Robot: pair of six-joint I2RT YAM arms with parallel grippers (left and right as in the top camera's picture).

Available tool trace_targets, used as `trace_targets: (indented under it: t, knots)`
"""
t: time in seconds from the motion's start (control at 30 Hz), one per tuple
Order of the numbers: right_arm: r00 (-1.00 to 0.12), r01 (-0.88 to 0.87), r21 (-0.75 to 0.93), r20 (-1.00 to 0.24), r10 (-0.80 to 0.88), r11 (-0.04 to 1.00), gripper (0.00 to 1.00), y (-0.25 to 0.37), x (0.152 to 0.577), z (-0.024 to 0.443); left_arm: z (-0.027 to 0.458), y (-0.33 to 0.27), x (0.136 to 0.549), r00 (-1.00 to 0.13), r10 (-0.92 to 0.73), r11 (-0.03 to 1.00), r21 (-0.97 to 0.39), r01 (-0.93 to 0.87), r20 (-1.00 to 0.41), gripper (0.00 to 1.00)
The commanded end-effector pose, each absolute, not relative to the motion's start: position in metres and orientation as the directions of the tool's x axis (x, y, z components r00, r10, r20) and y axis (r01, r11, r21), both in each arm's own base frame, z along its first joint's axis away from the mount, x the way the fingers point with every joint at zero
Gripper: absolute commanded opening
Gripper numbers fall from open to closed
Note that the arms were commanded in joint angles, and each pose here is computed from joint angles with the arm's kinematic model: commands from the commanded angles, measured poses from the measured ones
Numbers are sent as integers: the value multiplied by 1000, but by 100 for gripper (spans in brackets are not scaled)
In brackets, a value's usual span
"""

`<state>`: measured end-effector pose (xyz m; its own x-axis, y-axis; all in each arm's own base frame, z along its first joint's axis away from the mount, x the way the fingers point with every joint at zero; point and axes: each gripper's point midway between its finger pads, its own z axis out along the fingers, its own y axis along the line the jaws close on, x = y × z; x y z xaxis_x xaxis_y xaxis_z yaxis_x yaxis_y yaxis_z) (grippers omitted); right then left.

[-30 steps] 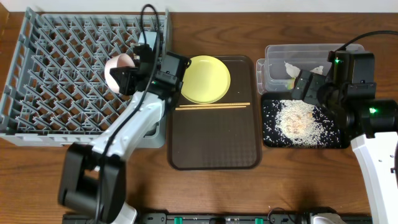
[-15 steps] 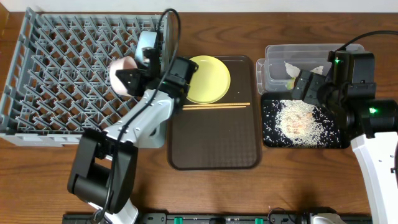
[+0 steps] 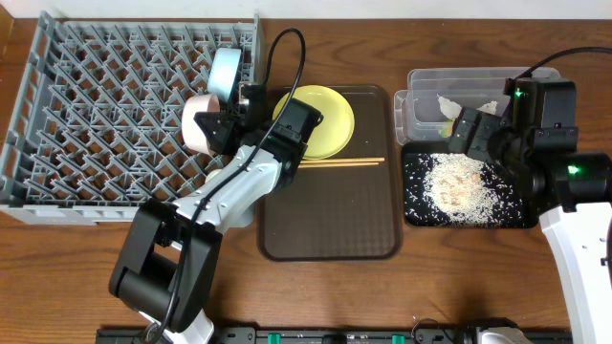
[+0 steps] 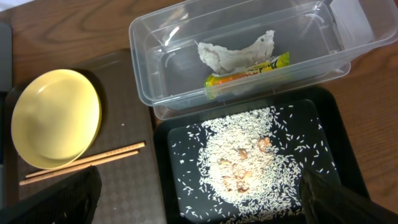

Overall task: Sort waste into correct bins and load items into the dishwasher
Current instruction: 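Carry pink bowl with left gripper and stand it upright in rack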

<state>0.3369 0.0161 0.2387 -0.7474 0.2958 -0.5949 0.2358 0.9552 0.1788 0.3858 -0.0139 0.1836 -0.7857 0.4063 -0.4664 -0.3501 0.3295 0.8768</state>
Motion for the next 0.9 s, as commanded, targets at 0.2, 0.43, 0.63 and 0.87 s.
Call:
trace_targets:
  t: [0.2,0.43,0.63,0.87]
  knots:
    - [-739,258,178,-597,312,950,99,11,337,240,155,-24,385,-799,411,427,867,-256,-438,8]
    - [-739,258,178,-597,312,950,99,11,337,240,143,-44,388,-780,422,510,832,-218,-463,54]
    - [-739,258,178,-597,312,950,99,11,337,240,129,-53,392,-781,404,592,787,-175,-477,68]
    - [-739,258,178,-597,312,950,99,11,337,240,150,-70,405,-738,366,694,695,-190,-567,68]
